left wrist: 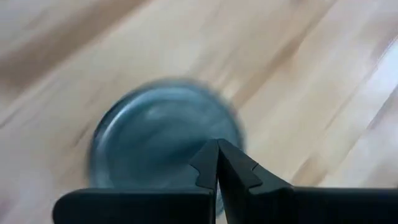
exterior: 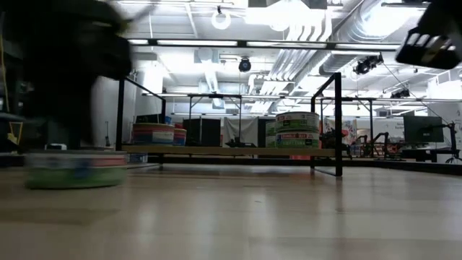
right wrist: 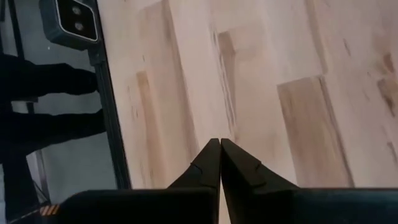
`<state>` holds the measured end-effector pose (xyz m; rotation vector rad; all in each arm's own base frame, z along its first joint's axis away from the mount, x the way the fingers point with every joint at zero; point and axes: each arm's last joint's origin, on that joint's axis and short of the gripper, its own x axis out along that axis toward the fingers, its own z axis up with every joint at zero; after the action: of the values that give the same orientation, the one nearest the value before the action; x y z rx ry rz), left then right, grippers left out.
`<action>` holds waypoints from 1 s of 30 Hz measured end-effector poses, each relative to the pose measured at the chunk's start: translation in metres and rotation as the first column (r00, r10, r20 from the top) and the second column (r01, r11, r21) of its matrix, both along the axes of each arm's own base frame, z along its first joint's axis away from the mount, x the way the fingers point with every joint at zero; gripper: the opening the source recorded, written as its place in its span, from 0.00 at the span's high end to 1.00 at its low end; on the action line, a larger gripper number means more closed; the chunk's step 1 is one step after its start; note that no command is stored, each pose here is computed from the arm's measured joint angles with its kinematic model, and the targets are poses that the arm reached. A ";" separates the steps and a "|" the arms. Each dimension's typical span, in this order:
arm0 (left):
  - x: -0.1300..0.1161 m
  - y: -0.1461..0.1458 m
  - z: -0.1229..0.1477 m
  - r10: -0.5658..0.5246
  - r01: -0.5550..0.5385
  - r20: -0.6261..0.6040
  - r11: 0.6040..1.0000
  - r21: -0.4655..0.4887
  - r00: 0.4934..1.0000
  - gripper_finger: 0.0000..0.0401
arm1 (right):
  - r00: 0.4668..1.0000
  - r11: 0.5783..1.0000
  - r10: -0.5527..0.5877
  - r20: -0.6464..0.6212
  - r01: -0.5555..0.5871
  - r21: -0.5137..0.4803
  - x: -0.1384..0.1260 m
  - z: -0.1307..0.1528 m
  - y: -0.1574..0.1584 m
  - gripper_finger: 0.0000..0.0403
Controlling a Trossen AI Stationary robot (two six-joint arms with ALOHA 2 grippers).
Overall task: Stack canned seafood by type on shelf
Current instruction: Stack the green tuna can on top of the other green tuna can on the shelf
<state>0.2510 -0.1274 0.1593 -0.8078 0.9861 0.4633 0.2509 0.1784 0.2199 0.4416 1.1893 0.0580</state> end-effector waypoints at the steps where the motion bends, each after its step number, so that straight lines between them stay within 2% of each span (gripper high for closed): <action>1: 0.011 0.005 -0.003 0.011 -0.011 0.038 1.000 -0.010 0.999 1.00 | 1.000 1.000 -0.004 0.001 0.004 0.001 -0.001 0.000 0.001 1.00; 3: 0.035 0.011 -0.007 -0.003 0.008 0.105 0.999 -0.050 0.994 1.00 | 1.000 1.000 -0.002 0.008 0.002 0.003 -0.001 0.000 0.003 1.00; 5: 0.050 0.015 -0.004 -0.050 0.057 0.103 0.996 -0.071 0.993 1.00 | 1.000 1.000 -0.004 0.017 0.004 0.007 -0.001 0.001 0.004 1.00; 8: 0.062 0.015 0.021 -0.148 0.156 0.148 0.987 -0.043 0.978 1.00 | 0.999 1.000 -0.022 0.029 0.021 0.014 0.002 0.001 0.002 1.00; 11: 0.057 0.014 0.056 -0.271 0.268 0.172 0.963 0.044 0.947 1.00 | 0.996 0.998 -0.058 0.064 0.057 0.019 0.009 0.003 -0.003 1.00; 15: 0.029 0.016 0.090 -0.354 0.334 0.155 0.932 0.141 0.922 1.00 | 0.980 0.992 -0.124 0.155 0.119 0.045 0.022 0.008 -0.012 1.00; 19: -0.004 0.021 0.101 -0.368 0.358 0.006 0.907 0.221 0.930 1.00 | 0.935 0.977 -0.215 0.281 0.206 0.063 0.039 0.015 -0.024 1.00; 22: -0.026 0.020 0.094 -0.372 0.400 -0.147 0.864 0.305 0.917 1.00 | 0.893 0.955 -0.293 0.342 0.286 0.073 0.054 0.014 -0.038 1.00; 26: -0.043 0.011 0.068 -0.411 0.478 -0.247 0.799 0.367 0.877 1.00 | 0.865 0.936 -0.351 0.357 0.335 0.108 0.079 -0.002 -0.056 1.00; 30: -0.051 0.010 0.034 -0.422 0.484 -0.240 0.792 0.372 0.874 1.00 | 0.833 0.903 -0.428 0.351 0.407 0.137 0.104 -0.030 -0.073 1.00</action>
<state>0.2002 -0.1172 0.1934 -0.1266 1.1237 0.2984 0.3553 0.1050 0.1897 0.7013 0.6948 -0.1981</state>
